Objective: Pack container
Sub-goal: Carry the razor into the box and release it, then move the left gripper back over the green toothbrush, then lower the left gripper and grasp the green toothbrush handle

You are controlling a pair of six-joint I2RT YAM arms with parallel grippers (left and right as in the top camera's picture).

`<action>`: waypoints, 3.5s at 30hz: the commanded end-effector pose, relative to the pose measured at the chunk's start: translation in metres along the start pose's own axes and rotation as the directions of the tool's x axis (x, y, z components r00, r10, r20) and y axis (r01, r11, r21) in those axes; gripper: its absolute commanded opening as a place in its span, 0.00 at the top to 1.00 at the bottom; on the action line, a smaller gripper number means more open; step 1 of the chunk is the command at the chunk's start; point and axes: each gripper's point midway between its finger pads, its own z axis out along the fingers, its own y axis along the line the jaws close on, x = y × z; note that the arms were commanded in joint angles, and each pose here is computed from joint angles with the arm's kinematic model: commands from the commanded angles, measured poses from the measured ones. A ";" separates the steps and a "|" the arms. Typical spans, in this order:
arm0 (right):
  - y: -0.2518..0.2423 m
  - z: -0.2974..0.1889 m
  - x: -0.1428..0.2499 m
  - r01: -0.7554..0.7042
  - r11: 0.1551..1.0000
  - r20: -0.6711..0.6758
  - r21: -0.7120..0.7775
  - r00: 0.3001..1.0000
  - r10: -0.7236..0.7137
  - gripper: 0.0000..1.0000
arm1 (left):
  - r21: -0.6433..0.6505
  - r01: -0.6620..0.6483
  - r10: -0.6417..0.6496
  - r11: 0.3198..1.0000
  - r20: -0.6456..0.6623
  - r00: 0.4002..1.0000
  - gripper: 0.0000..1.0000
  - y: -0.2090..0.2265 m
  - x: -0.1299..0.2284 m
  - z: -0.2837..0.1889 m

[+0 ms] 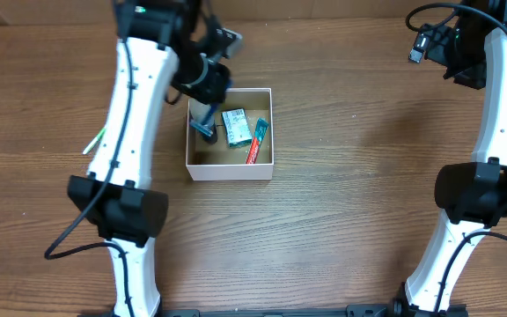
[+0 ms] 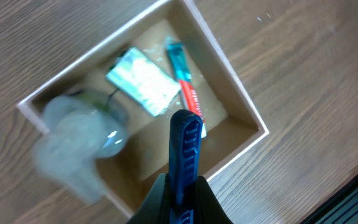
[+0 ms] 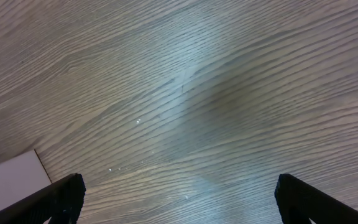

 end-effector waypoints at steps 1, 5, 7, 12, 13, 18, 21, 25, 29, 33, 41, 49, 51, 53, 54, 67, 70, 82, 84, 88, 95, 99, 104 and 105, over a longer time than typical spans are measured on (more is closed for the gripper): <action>0.002 -0.014 0.000 0.011 1.000 0.032 -0.013 0.999 -0.010 0.00 | -0.066 -0.189 0.190 0.980 0.006 0.982 0.96 -0.016 -0.002 -0.014; 0.002 -0.014 0.000 0.011 1.000 0.032 -0.013 0.999 -0.010 0.00 | -0.040 -0.241 0.239 0.970 -0.060 0.969 0.95 -0.015 0.009 0.005; 0.002 -0.014 0.000 0.011 1.000 0.032 -0.013 0.999 -0.010 0.00 | -0.016 -0.237 0.234 0.971 -0.104 0.967 0.95 -0.009 0.019 0.021; 0.002 -0.014 0.000 0.011 1.000 0.032 -0.013 0.999 -0.010 0.00 | 0.025 -0.245 0.246 0.969 -0.155 0.957 0.89 -0.002 0.031 0.058; 0.002 -0.014 0.000 0.011 1.000 0.032 -0.013 0.999 -0.010 0.00 | 0.032 -0.253 0.255 0.967 -0.160 0.954 0.88 -0.001 0.033 0.064; 0.002 -0.014 0.000 0.011 1.000 0.032 -0.013 0.999 -0.010 0.00 | 0.040 -0.287 0.290 0.957 -0.164 0.943 0.88 0.005 0.037 0.093; 0.002 -0.014 0.000 0.011 1.000 0.032 -0.013 0.999 -0.010 0.00 | 0.040 -0.316 0.318 0.948 -0.156 0.935 0.88 0.009 0.038 0.106; 0.002 -0.014 0.000 0.011 1.000 0.032 -0.013 0.999 -0.010 0.00 | 0.051 -0.354 0.358 0.934 -0.151 0.921 0.86 0.009 0.040 0.119; 0.002 -0.014 0.000 0.011 1.000 0.032 -0.013 0.999 -0.010 0.00 | 0.108 -0.403 0.415 0.909 -0.129 0.901 0.62 -0.001 0.043 0.123; 0.002 -0.014 0.000 0.011 1.000 0.032 -0.013 0.999 -0.010 0.00 | 0.123 -0.400 0.413 0.908 -0.118 0.903 0.55 -0.004 0.042 0.123; 0.002 -0.014 0.000 0.011 1.000 0.032 -0.013 0.999 -0.010 0.00 | 0.170 -0.422 0.428 0.891 0.001 0.904 0.40 -0.040 0.011 0.069; 0.002 -0.014 0.000 0.011 1.000 0.032 -0.013 0.999 -0.010 0.00 | -0.122 -0.143 0.160 0.982 0.142 0.977 0.00 -0.002 -0.023 -0.047; 0.002 -0.014 0.000 0.011 1.000 0.032 -0.013 0.999 -0.010 0.00 | -0.202 0.030 0.002 0.979 0.152 0.988 0.00 0.039 -0.013 -0.059; 0.002 -0.014 0.000 0.011 1.000 0.032 -0.013 0.999 -0.010 0.00 | -0.222 0.174 -0.140 0.959 0.162 0.977 0.00 0.075 0.004 -0.067; 0.002 -0.014 0.000 0.011 1.000 0.032 -0.013 0.999 -0.010 0.00 | -0.226 0.236 -0.200 0.945 0.170 0.965 0.00 0.092 0.013 -0.071; 0.002 -0.014 0.000 0.011 1.000 0.032 -0.013 0.999 -0.010 0.00 | -0.112 0.568 -0.545 0.815 0.182 0.818 0.00 0.241 0.110 -0.014; 0.002 -0.014 0.000 0.011 1.000 0.032 -0.013 0.999 -0.010 0.00 | -0.134 0.556 -0.534 0.820 0.171 0.828 0.00 0.252 0.119 0.010; 0.002 -0.014 0.000 0.011 1.000 0.032 -0.013 0.999 -0.010 0.00 | -0.229 0.524 -0.491 0.820 0.188 0.851 0.00 0.285 0.132 0.047; 0.002 -0.014 0.000 0.011 1.000 0.032 -0.013 0.999 -0.010 0.00 | -0.223 0.535 -0.507 0.815 0.172 0.845 0.00 0.289 0.137 0.056; 0.002 -0.014 0.000 0.011 1.000 0.032 -0.013 0.999 -0.011 0.00 | -0.207 0.549 -0.534 0.809 0.130 0.835 0.00 0.292 0.148 0.074; 0.002 -0.014 0.000 0.011 1.000 0.032 -0.013 0.999 -0.010 0.00 | -0.168 0.576 -0.579 0.800 0.039 0.815 0.00 0.293 0.168 0.111; 0.002 -0.014 0.000 0.011 1.000 0.032 -0.013 0.999 -0.010 0.00 | -0.150 0.578 -0.582 0.802 0.027 0.813 0.00 0.292 0.169 0.121; 0.002 -0.014 0.000 0.011 1.000 0.032 -0.013 0.999 -0.010 0.00 | -0.140 0.583 -0.588 0.800 0.006 0.809 0.00 0.289 0.174 0.128; 0.002 -0.014 0.000 0.011 1.000 0.032 -0.013 0.999 -0.010 0.00 | -0.138 0.584 -0.590 0.800 0.001 0.808 0.02 0.288 0.176 0.129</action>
